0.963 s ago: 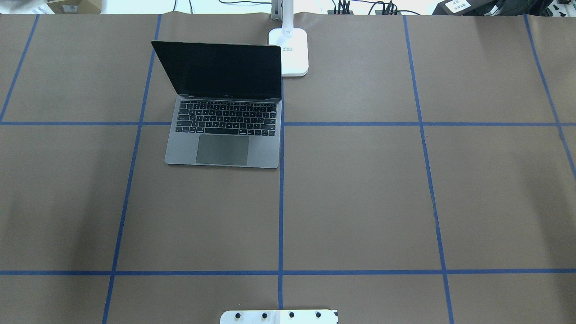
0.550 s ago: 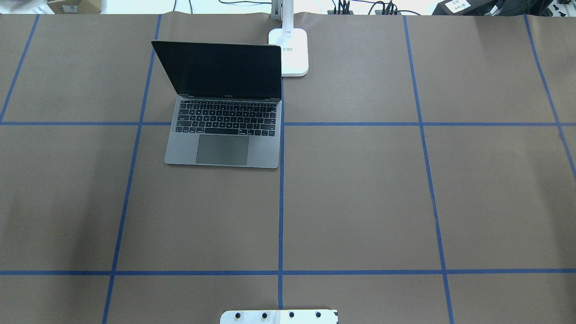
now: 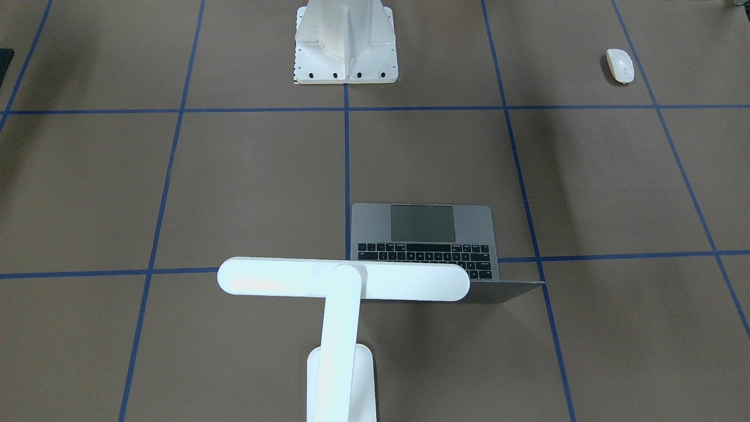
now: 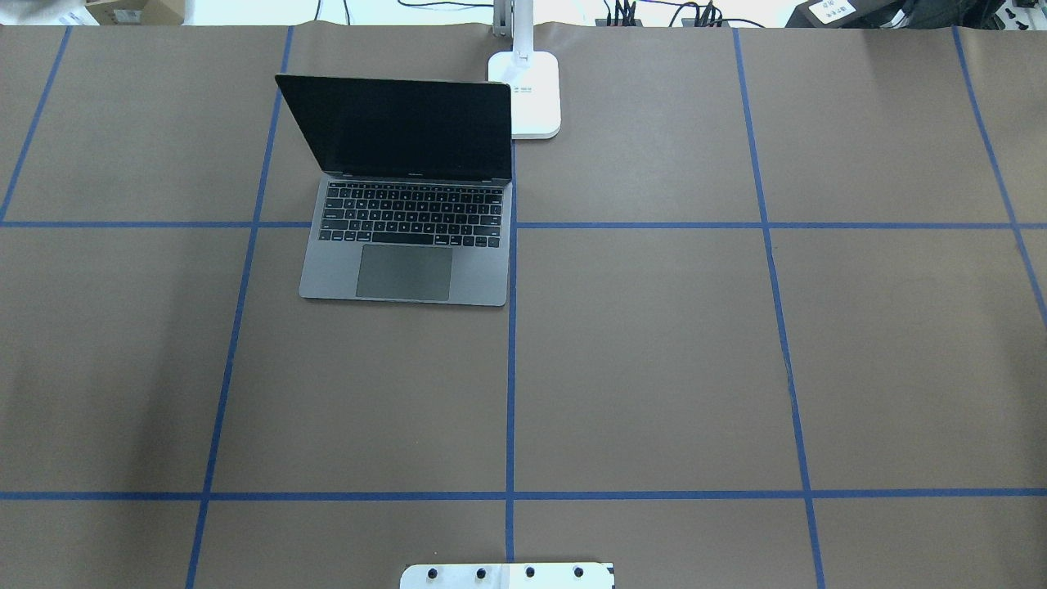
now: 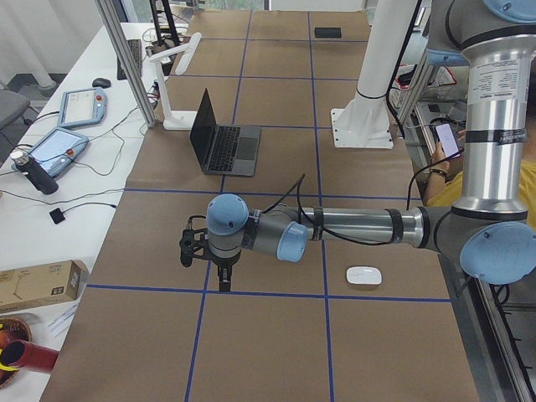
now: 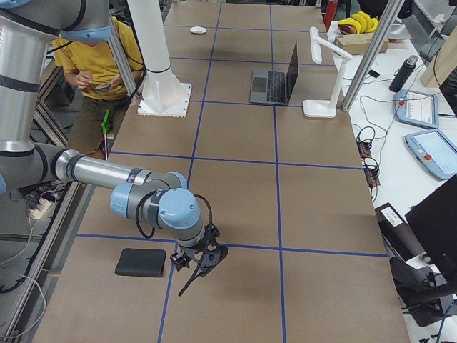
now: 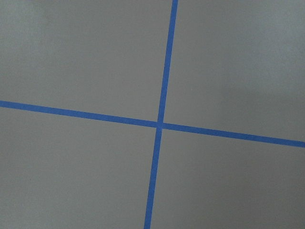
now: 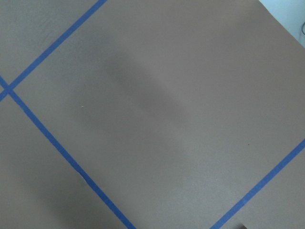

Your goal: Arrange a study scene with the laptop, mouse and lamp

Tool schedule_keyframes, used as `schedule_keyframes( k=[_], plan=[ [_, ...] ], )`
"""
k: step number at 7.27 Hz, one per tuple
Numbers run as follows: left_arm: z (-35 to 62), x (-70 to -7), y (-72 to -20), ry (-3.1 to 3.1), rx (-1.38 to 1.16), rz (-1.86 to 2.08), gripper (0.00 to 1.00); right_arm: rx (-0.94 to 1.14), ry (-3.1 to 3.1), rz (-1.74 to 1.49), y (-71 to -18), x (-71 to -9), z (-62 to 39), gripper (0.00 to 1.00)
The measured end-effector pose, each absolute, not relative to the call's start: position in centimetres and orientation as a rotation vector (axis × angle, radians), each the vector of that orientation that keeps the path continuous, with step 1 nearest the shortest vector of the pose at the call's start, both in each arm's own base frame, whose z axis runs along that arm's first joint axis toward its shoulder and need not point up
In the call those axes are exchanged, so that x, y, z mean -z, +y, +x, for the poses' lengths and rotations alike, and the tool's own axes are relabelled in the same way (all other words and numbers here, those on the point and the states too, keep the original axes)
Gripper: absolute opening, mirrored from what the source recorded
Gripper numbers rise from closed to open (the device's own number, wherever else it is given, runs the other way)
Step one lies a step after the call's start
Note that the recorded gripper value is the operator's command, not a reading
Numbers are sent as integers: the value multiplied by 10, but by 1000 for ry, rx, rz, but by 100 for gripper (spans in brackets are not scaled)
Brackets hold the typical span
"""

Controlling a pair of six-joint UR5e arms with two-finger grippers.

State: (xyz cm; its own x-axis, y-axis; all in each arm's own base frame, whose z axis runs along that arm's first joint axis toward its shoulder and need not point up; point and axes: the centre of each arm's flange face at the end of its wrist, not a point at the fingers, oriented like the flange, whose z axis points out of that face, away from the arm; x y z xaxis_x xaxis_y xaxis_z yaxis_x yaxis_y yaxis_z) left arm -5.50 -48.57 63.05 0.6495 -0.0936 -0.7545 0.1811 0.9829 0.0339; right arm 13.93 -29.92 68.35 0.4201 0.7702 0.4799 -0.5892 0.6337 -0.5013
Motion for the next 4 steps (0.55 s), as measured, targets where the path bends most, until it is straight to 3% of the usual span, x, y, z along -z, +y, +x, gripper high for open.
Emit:
schedule_keyframes(
  k=[2,4],
  plan=[
    [-56,-642,-476,843,162,77,100,-1066,-757,-368,-298,-676,137,100],
    [-56,-658,-459,834,148,30,100,-1129,-740,-436,-295,-680,132,100]
  ],
)
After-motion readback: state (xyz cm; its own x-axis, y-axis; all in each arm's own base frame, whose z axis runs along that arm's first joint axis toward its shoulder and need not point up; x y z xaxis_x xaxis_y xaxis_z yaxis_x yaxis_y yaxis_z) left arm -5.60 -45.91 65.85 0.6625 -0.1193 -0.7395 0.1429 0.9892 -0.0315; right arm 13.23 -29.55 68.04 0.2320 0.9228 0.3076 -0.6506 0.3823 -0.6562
